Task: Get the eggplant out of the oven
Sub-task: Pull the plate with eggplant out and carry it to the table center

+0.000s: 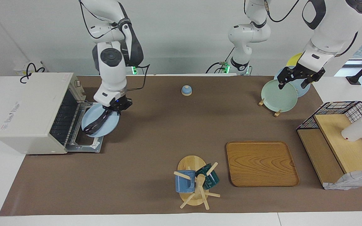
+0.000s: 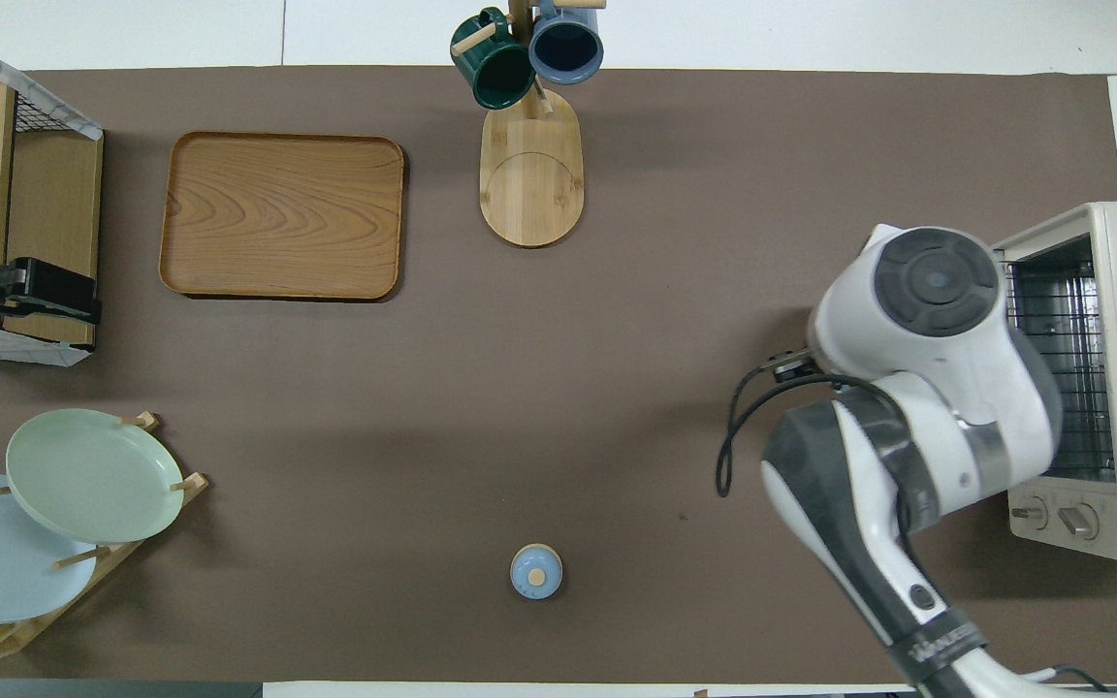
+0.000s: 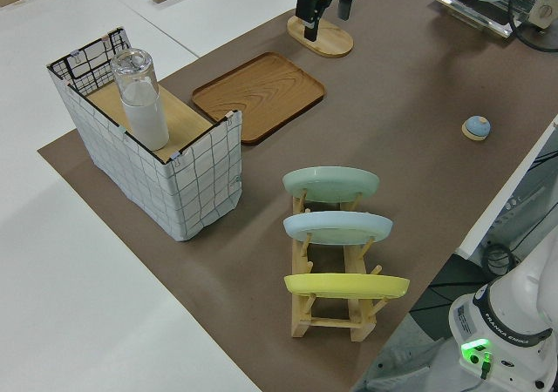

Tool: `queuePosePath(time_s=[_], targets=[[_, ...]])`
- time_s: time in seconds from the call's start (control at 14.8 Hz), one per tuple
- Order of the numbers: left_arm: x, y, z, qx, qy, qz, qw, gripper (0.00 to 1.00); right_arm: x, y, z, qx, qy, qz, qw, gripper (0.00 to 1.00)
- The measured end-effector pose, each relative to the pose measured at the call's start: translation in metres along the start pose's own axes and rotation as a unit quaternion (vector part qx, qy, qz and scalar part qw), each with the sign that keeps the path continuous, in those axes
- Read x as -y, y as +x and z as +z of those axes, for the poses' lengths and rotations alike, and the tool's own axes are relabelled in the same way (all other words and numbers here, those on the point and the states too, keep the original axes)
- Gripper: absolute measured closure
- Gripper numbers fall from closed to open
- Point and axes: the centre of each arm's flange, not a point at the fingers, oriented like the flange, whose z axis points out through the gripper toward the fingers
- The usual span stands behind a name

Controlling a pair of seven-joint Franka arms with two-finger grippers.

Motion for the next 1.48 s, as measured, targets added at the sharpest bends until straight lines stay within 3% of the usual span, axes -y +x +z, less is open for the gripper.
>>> queuePosePath(time_s=[0.34,0.54,0.74,1.01,1.48], targets=[[0.013,0.001,0.000,-0.002,-0.001,-0.013,1.000,0.00,0.125,0.045,-0.032,0.014,-0.027,0.046,0.998,0.97],[0.019,0.001,0.000,-0.002,-0.001,-0.019,1.000,0.00,0.230,0.075,-0.010,0.006,-0.041,0.084,0.996,0.97],[0.019,0.001,0.000,-0.002,-0.001,-0.019,1.000,0.00,0.299,0.086,0.007,-0.009,-0.041,0.102,0.994,0.97],[0.019,0.002,-0.001,-0.008,-0.001,-0.018,1.000,0.00,0.343,0.093,0.005,-0.026,-0.009,0.129,0.991,0.97],[0.016,0.005,0.003,-0.016,-0.001,-0.016,1.000,0.00,0.356,0.100,0.012,-0.052,0.026,0.135,0.989,0.97]])
